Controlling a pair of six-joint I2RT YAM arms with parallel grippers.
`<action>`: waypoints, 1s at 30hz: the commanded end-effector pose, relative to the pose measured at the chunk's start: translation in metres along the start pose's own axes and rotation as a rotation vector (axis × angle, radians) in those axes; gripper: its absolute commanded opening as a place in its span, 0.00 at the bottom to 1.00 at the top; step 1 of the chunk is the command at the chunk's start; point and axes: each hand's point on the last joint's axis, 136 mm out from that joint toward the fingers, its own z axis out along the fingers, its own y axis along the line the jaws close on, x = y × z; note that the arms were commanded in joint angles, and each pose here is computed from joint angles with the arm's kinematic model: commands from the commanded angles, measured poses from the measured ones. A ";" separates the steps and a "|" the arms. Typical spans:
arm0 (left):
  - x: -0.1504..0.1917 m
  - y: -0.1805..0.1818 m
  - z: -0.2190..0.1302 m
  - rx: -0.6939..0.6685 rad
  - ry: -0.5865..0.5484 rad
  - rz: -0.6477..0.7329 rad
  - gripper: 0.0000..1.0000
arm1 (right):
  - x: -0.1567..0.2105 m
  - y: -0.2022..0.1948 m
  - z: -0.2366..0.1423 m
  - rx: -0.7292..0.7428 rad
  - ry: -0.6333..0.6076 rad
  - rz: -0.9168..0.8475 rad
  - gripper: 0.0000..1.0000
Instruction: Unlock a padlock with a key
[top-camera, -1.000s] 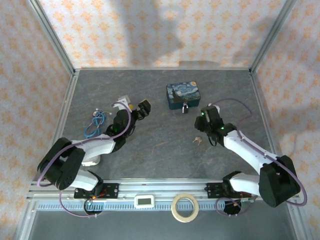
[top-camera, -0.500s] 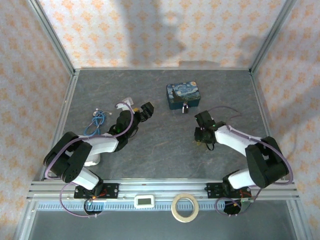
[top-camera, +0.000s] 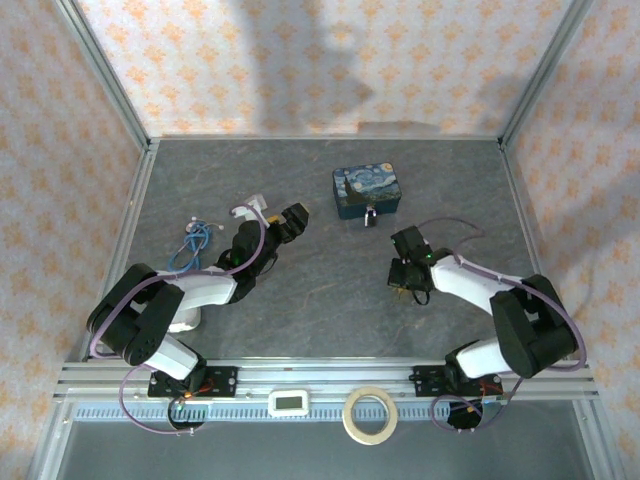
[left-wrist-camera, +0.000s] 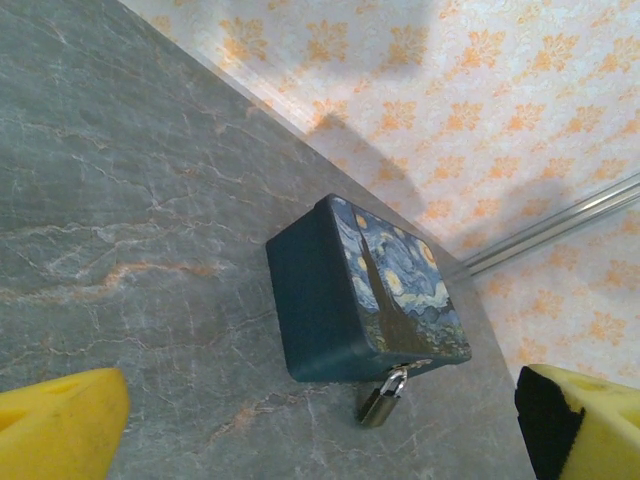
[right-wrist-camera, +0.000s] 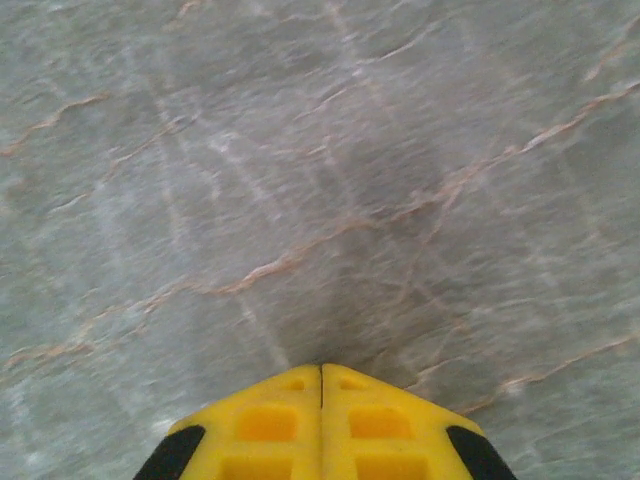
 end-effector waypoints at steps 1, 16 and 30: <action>0.003 -0.021 -0.004 0.092 0.020 -0.076 0.99 | -0.016 0.035 -0.019 -0.194 -0.034 0.073 0.00; 0.062 -0.059 -0.021 0.238 0.155 -0.297 0.95 | -0.061 0.136 -0.076 -0.785 -0.100 0.204 0.00; 0.062 -0.043 -0.015 0.137 0.114 -0.216 0.92 | -0.013 0.089 -0.008 -0.453 -0.065 0.224 0.00</action>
